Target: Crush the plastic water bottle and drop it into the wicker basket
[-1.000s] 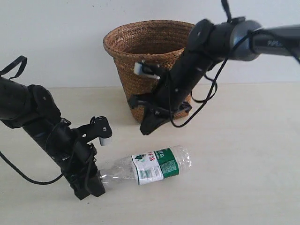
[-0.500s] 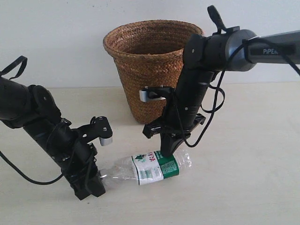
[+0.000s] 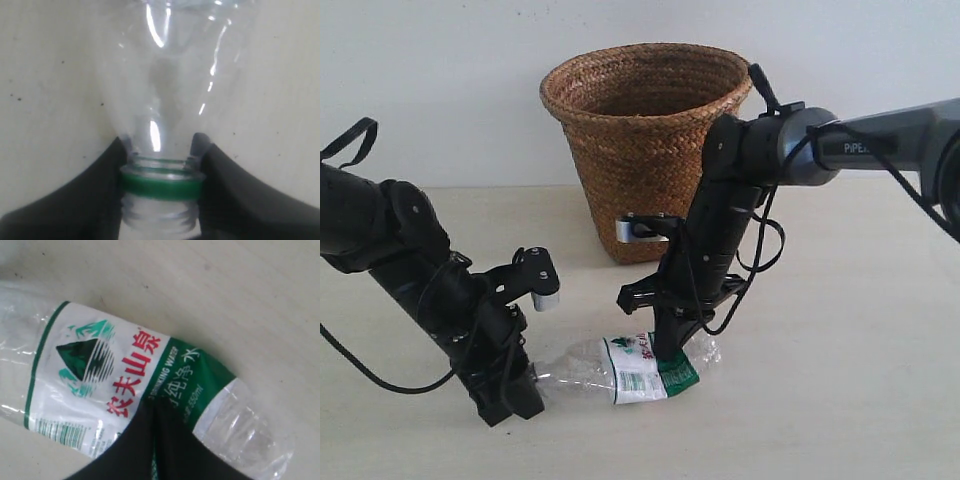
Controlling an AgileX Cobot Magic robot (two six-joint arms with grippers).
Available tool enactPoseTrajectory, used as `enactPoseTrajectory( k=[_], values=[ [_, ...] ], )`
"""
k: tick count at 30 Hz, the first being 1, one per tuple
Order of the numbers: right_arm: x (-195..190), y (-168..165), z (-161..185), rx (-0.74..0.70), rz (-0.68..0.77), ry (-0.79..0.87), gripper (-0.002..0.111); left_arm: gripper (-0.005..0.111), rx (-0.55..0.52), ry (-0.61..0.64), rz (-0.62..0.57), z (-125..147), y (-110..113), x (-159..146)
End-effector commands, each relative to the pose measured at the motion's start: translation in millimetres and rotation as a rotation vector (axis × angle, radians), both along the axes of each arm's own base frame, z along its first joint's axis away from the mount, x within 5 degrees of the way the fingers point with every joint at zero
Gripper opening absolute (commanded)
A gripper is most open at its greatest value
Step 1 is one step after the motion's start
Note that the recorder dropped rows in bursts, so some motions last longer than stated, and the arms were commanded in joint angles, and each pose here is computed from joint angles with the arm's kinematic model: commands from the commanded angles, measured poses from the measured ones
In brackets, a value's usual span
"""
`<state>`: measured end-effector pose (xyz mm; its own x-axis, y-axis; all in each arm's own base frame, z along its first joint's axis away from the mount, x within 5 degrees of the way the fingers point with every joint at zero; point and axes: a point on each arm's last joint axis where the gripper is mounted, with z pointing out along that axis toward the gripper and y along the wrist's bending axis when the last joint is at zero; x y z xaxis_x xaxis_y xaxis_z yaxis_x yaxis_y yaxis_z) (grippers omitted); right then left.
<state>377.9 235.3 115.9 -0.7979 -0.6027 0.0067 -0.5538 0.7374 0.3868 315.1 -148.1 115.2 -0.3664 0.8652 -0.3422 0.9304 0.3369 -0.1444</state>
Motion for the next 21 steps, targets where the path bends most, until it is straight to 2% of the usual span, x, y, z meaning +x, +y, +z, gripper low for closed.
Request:
enactPoseTrajectory(
  k=[1, 2, 5, 6, 8, 11, 13, 15, 21],
  values=[
    [-9, -14, -18, -0.126, 0.083, 0.047, 0.0, 0.004, -0.013, -0.019, 0.031, 3, -1, 2],
    [-8, -13, -5, -0.105, 0.076, 0.025, 0.0, 0.004, -0.013, -0.019, 0.031, 3, -1, 2],
    [-14, -11, 71, 0.018, 0.088, -0.125, 0.0, 0.004, -0.015, -0.017, 0.047, 5, -1, 2],
    [-16, -13, 88, 0.03, 0.092, -0.164, 0.0, 0.004, -0.016, -0.019, 0.047, 5, -1, 2],
    [-28, -21, 143, 0.071, 0.095, -0.295, 0.0, 0.004, -0.02, -0.039, 0.05, 10, -1, 3],
    [-40, -31, 180, 0.076, 0.105, -0.397, 0.0, 0.004, -0.025, -0.056, 0.051, 15, -1, 3],
    [-50, -49, 204, 0.023, 0.094, -0.491, 0.0, 0.004, -0.035, -0.079, 0.057, 25, -1, 3],
    [-60, -74, 214, 0.008, 0.028, -0.541, 0.0, 0.004, -0.052, -0.122, 0.058, 41, -1, 2],
    [-83, -143, 199, -0.027, -0.178, -0.589, 0.0, 0.004, -0.079, -0.268, 0.085, 74, 6, -7]
  ],
)
